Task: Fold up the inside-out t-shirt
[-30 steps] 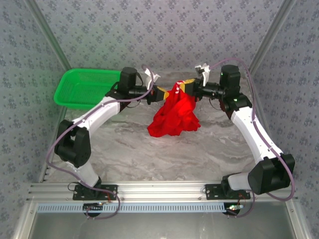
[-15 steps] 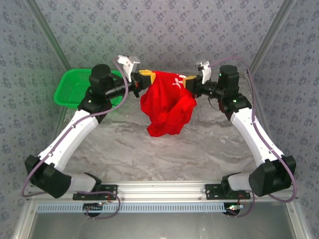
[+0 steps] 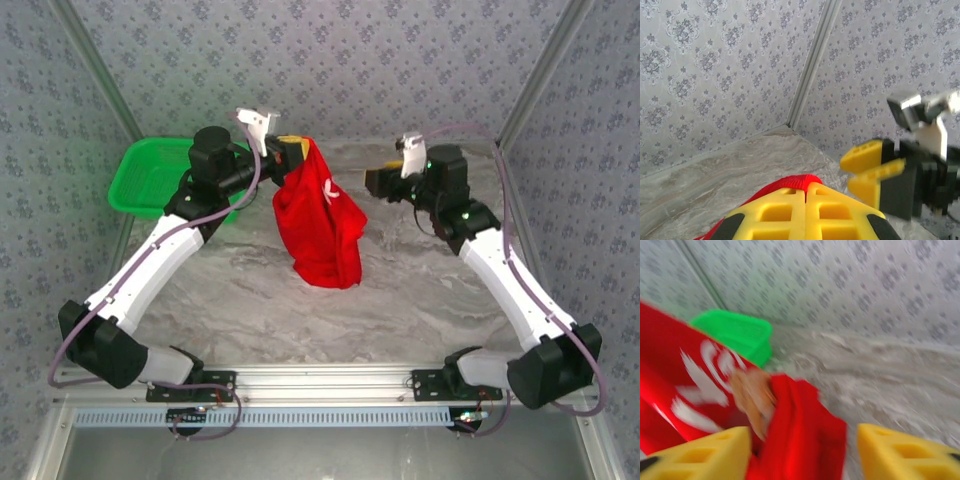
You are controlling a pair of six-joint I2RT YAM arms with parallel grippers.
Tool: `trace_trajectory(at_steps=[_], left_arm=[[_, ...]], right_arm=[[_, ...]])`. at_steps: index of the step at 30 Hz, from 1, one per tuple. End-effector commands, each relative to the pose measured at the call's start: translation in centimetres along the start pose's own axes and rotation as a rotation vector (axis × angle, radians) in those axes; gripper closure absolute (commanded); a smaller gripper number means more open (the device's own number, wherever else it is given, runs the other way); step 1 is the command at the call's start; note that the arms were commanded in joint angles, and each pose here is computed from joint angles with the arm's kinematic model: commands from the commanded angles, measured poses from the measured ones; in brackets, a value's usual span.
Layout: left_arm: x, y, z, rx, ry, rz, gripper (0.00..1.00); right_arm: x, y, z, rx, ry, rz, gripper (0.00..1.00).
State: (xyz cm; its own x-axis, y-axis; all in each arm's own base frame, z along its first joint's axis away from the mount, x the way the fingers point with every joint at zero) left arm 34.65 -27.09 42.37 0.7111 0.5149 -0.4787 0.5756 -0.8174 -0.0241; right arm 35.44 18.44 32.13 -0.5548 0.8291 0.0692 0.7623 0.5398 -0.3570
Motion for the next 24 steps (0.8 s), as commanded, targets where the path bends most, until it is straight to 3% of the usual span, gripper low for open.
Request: trace_trajectory(at_steps=[1,6,10,12,14,16,18,22,24], left_arm=[[-3.2,-1.0,-3.2,-0.075,0.031,0.074,1.0],[-3.7,-1.1,-3.4,-0.073,0.047,0.074,1.0],[-3.8,-1.2,-3.4,-0.076,0.052,0.069,1.0],[-3.9,-1.3,-3.5,-0.075,0.053,0.067,1.0],[-4.0,-1.5,-3.7,-0.079,0.058,0.065,1.0],[-4.4,-2.2,-4.3,-0.101,0.075,0.058,1.0],[-4.5,-3.2,-5.6,-0.141,0.085,0.035,1.0],[-3.7,-6.7,-9.6,-0.263,0.077,-0.043,1.0],[-3.5,-8.7,-11.5,-0.333,0.093,-0.086,1.0]], right_arm=[[-0.2,1.0,6.7,0.194,-0.03,0.108,0.27],[3.8,2.8,9.6,0.208,0.026,-0.052,0.19],[5.3,4.6,11.3,0.223,0.102,-0.143,0.19],[5.2,5.3,12.0,0.262,0.118,-0.14,0.29],[3.2,5.6,12.3,0.287,0.146,-0.057,0.52],[0.3,5.3,12.8,0.297,0.208,0.035,0.83],[-2.5,4.6,13.9,0.311,0.284,0.114,0.99],[-6.8,2.1,16.5,0.313,0.45,0.232,0.99],[-8.8,0.6,17.4,0.284,0.544,0.272,0.95]])
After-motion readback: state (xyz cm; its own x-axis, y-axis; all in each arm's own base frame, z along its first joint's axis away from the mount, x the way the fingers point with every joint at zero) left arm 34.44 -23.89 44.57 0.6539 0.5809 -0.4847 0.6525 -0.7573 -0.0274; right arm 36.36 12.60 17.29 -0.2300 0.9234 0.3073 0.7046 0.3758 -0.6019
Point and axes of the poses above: each hand's point on the last joint's axis, 136 mm out from that joint toward the fingers, its own y axis out along the fingers, its own x axis along the line the jaws close on, z = x × y, the point moved 1 cm from there along -y, back along the fingers, and after that the axes turned 10 degrees about -y, right-handed, at the moved point
